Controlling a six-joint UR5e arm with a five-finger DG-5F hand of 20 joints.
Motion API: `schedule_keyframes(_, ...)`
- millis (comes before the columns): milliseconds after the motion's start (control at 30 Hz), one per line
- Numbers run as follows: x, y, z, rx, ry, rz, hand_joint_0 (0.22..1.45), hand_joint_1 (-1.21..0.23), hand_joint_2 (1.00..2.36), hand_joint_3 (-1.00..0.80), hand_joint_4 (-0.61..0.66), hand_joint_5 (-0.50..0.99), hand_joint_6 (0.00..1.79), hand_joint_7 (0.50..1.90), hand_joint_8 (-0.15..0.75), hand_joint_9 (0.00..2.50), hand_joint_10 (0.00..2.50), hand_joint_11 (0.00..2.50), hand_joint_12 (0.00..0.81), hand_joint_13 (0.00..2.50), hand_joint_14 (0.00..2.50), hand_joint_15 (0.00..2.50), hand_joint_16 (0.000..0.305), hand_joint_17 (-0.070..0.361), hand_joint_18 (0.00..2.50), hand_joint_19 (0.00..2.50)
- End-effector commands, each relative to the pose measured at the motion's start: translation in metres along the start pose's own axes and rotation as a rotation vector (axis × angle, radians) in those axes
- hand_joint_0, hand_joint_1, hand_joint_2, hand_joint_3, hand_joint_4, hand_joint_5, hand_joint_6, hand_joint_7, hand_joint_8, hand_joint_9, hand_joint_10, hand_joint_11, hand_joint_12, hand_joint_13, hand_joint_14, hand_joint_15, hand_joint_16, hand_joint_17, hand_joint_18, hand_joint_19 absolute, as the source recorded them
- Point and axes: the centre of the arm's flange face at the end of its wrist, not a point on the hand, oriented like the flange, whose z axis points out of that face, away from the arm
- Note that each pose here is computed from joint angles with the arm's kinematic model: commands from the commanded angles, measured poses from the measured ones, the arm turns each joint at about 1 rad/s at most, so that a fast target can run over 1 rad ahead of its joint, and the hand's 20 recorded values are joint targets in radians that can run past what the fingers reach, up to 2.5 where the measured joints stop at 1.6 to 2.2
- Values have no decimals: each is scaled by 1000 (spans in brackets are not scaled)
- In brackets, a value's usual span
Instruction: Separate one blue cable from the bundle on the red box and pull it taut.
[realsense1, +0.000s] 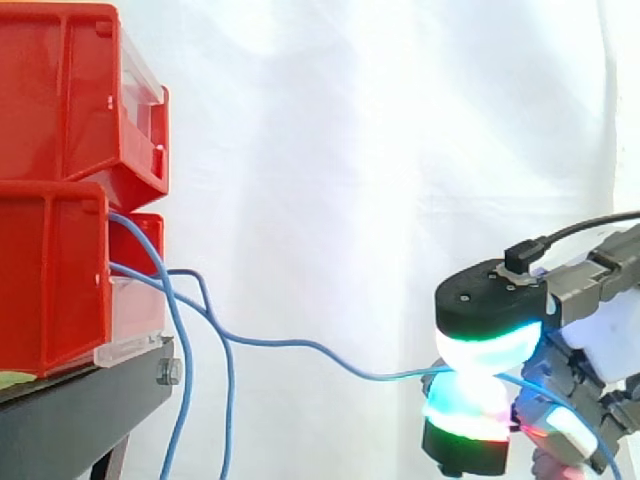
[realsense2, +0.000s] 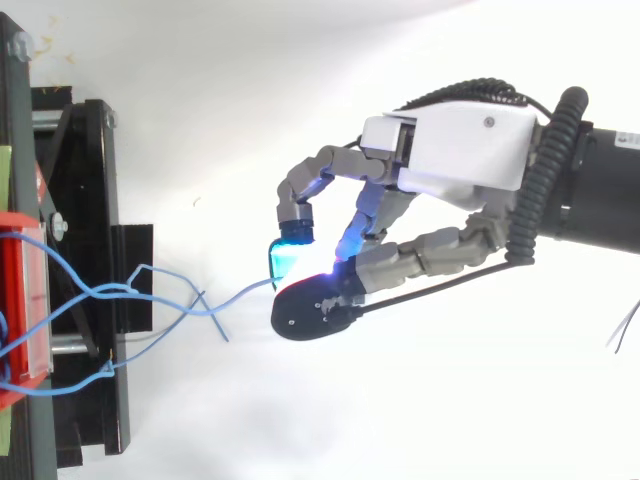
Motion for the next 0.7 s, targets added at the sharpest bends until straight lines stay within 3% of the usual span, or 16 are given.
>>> schedule_keyframes(0,8,1,16,-135,6,52,599,-737,1016,-134,61,-29,898,1152,251,1254,23,601,395,1002,30,875,45,100,792,470)
schedule_keyframes(167,14,2,21,-189,14,66,598,-735,1016,-135,60,-29,897,1146,252,1241,22,582,398,993,30,870,45,100,788,470)
schedule_keyframes(300,16,0,23,-208,14,63,598,-733,1015,-139,63,-29,896,1156,256,1240,20,589,397,992,31,862,45,100,785,462)
schedule_keyframes(433,17,1,28,-261,8,61,599,-733,1015,-142,62,-30,897,1146,256,1238,22,599,396,990,31,859,44,100,783,470)
schedule_keyframes(600,19,-19,31,-260,9,51,599,-731,1015,-141,65,-30,897,1155,256,1233,23,594,394,988,28,867,44,100,782,465)
schedule_keyframes(667,18,-34,33,-263,9,54,598,-731,1016,-142,61,-30,897,1146,255,1228,22,590,395,988,30,859,44,100,782,463)
